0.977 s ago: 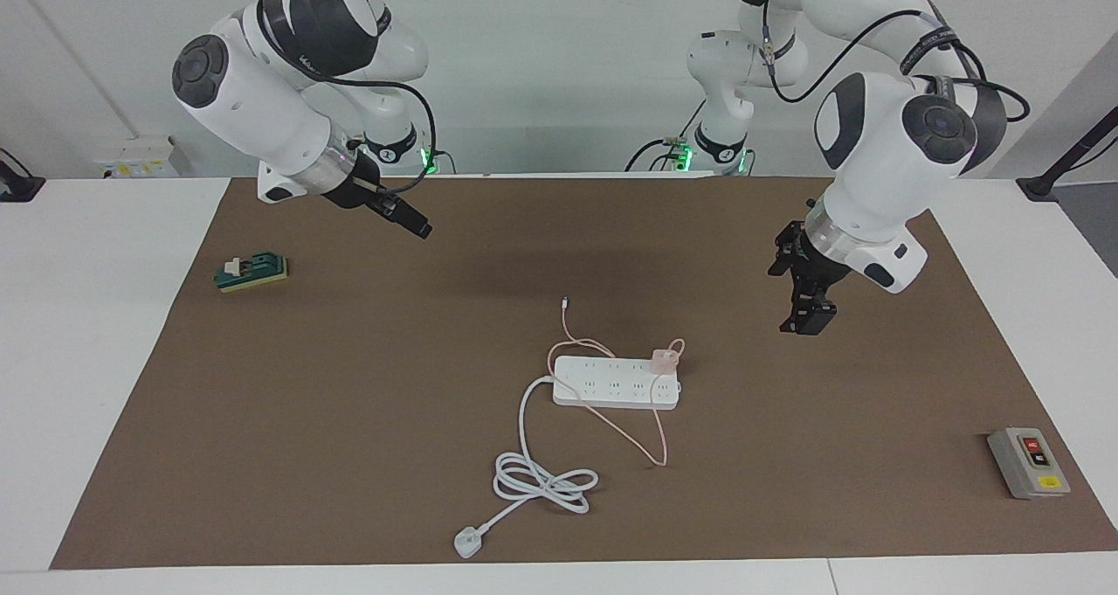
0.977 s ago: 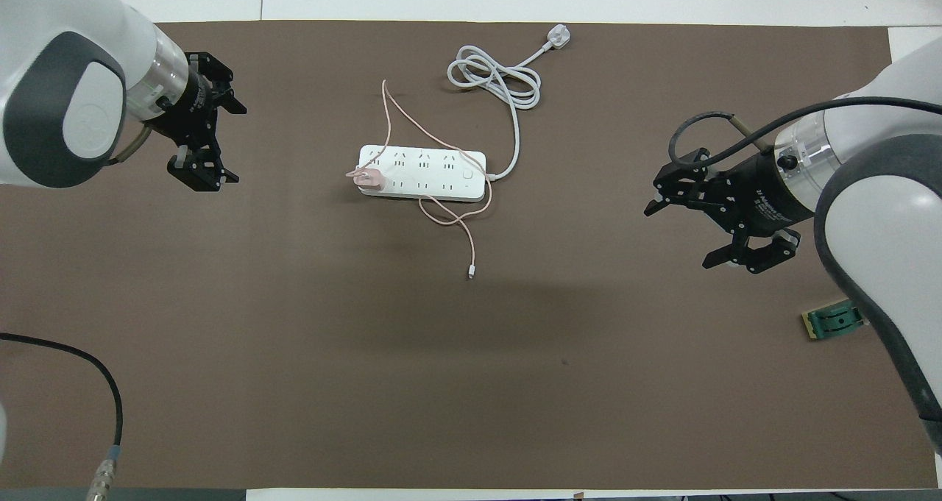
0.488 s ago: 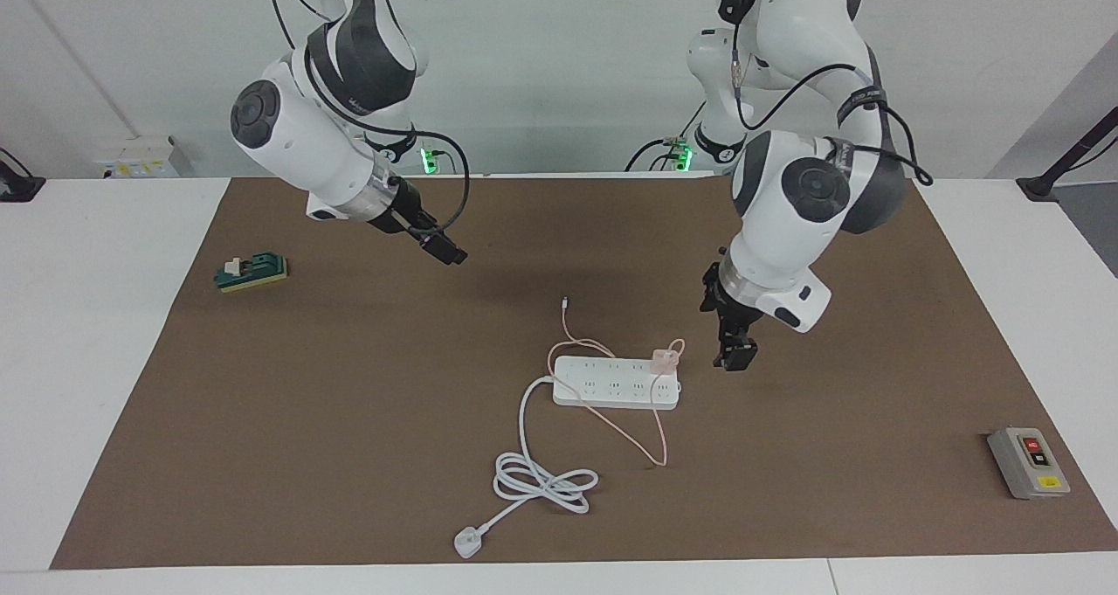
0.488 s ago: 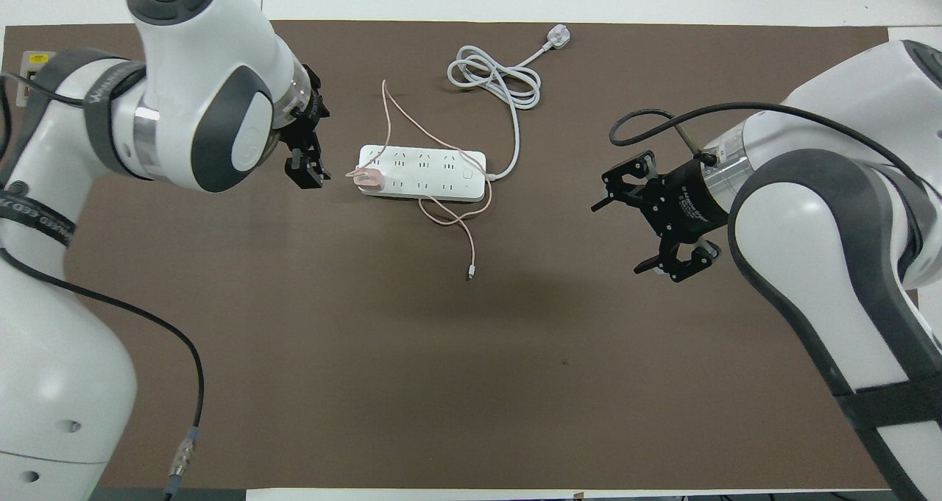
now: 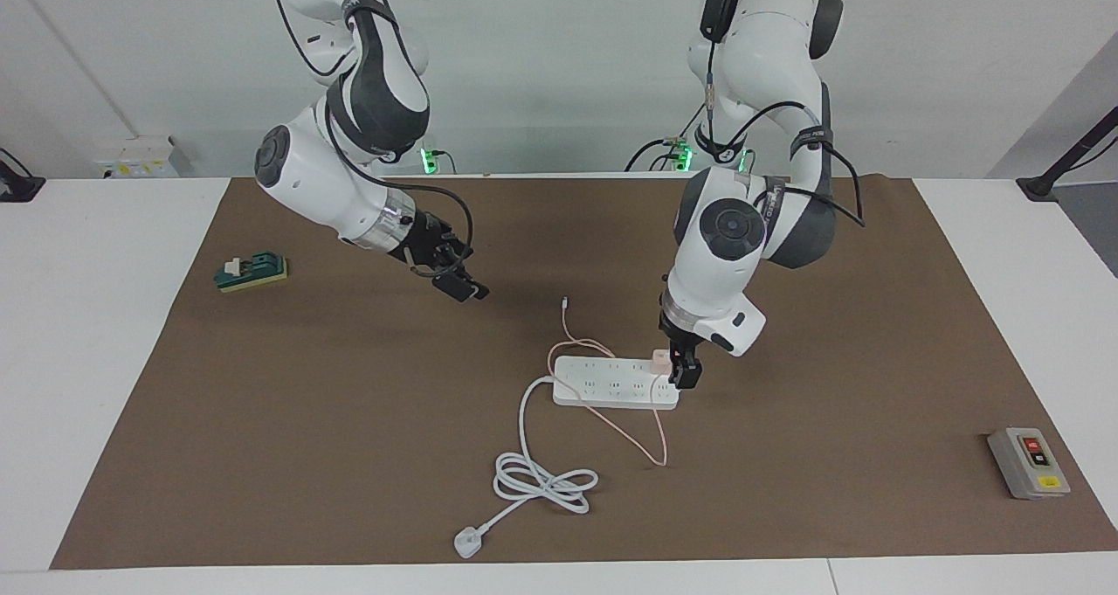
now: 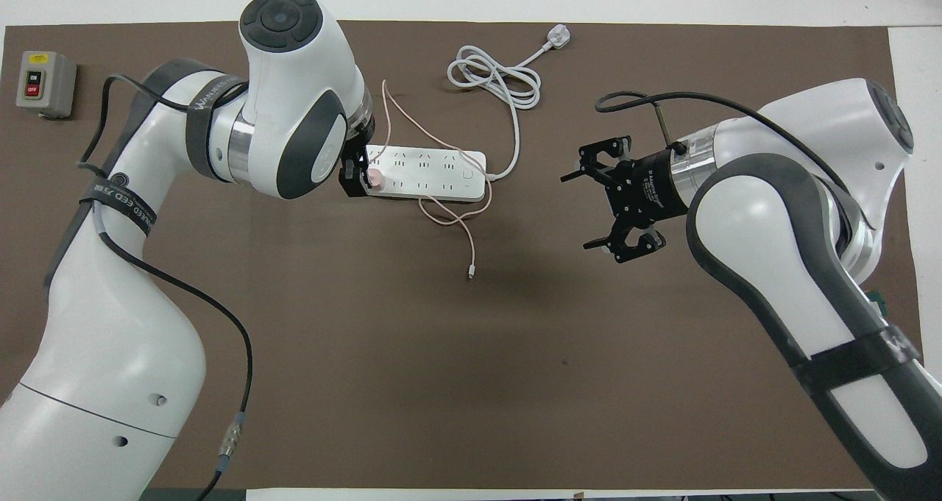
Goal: Unplug charger and place it aside
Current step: 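Grasp the pink charger with the left gripper while the right gripper approaches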
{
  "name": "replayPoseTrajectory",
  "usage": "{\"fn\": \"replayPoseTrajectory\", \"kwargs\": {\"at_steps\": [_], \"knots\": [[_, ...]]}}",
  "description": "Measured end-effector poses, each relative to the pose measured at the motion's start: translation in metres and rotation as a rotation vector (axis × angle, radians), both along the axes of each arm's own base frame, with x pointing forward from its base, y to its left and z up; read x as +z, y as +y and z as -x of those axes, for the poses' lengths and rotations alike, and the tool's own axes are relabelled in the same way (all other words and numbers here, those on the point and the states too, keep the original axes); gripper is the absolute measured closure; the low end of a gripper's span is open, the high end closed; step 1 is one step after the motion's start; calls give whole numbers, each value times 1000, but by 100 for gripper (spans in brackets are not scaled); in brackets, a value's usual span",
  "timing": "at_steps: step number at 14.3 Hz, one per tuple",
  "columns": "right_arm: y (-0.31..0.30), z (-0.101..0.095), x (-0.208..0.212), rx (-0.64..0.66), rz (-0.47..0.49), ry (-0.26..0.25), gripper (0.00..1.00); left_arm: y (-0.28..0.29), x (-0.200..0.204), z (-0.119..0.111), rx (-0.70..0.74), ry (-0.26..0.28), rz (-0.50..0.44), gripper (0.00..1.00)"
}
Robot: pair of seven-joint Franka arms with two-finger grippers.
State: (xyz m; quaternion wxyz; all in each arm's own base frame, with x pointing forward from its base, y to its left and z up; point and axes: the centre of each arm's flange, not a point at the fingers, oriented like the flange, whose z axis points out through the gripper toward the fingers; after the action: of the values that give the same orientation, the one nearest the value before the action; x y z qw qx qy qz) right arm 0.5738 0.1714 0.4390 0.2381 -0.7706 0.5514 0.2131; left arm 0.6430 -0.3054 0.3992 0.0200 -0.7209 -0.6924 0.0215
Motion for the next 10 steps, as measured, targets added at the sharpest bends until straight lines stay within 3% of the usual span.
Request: {"fn": "replayPoseTrajectory", "kwargs": {"at_steps": [2,5,10], "knots": [[5,-3,-13,-64,-48,50,0,1,-1,-1,-6,-11,-22,0],[4,-12,-44,-117,-64,83,0,2,-6,-2,-11,-32,-29,0],[18,-20,-72,-180,-86,87,0,2,-28,2,-14,-60,-16,0]]}}
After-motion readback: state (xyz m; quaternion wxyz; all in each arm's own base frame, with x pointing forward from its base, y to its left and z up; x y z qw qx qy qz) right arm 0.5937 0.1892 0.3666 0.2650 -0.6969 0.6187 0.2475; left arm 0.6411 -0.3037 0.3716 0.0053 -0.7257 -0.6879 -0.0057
